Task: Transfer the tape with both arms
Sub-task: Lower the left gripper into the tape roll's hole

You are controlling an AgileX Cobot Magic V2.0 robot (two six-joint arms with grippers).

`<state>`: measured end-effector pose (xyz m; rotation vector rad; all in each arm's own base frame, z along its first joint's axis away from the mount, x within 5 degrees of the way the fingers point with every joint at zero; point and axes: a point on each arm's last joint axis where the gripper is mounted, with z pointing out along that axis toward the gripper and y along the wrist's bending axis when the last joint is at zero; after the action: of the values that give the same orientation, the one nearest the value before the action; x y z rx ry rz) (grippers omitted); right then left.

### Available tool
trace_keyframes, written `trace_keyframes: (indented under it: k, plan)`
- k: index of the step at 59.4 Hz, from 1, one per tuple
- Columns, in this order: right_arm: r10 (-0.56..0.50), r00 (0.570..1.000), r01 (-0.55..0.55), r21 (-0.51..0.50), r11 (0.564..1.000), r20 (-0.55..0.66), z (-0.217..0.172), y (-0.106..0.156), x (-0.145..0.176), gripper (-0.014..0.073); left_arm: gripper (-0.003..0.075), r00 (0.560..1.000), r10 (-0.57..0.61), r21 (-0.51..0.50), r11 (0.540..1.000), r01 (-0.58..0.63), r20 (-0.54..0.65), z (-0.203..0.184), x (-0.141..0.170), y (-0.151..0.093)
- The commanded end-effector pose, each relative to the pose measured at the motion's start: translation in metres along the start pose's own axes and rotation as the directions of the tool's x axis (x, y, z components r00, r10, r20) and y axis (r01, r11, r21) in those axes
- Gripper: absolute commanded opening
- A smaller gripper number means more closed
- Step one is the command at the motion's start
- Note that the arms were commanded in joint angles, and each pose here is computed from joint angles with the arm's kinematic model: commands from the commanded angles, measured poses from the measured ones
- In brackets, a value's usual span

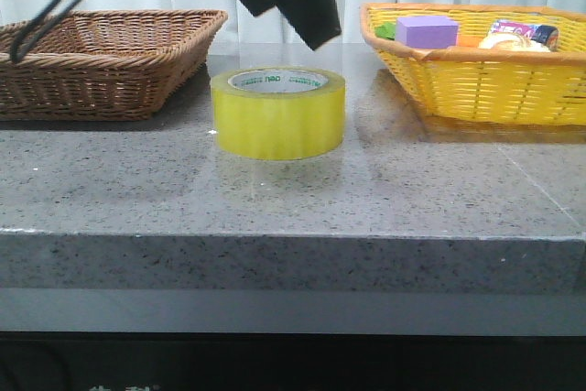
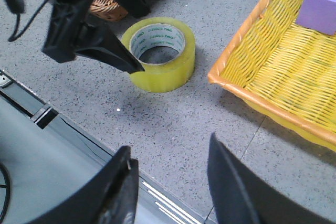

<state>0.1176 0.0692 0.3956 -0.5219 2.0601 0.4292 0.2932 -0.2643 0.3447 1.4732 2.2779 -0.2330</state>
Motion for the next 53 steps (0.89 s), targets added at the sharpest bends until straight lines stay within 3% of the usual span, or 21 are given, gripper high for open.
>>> trace_keyframes:
  k: [1,41,45,53]
  plan:
    - [0.003,0.995,-0.004,0.004,1.000,0.104,-0.008,0.000,-0.013,0.0350,0.0568,0.995,0.006,-0.015,1.000,-0.004,0.099,-0.019,-0.012,-0.003]
    - [0.003,0.995,-0.004,0.004,1.000,0.104,-0.008,0.000,-0.013,0.0350,0.0559,0.999,-0.016,0.055,0.998,0.018,-0.030,0.048,-0.014,0.005]
    - [0.003,0.995,-0.004,0.004,1.000,0.104,-0.008,0.000,-0.013,0.0350,0.0510,0.999,-0.015,0.062,0.998,0.018,-0.043,0.048,-0.013,0.004]
    - [0.003,0.995,-0.004,0.004,1.000,0.104,-0.008,0.000,-0.013,0.0350,0.0339,0.998,-0.014,0.071,0.997,0.018,-0.062,0.048,-0.012,0.003]
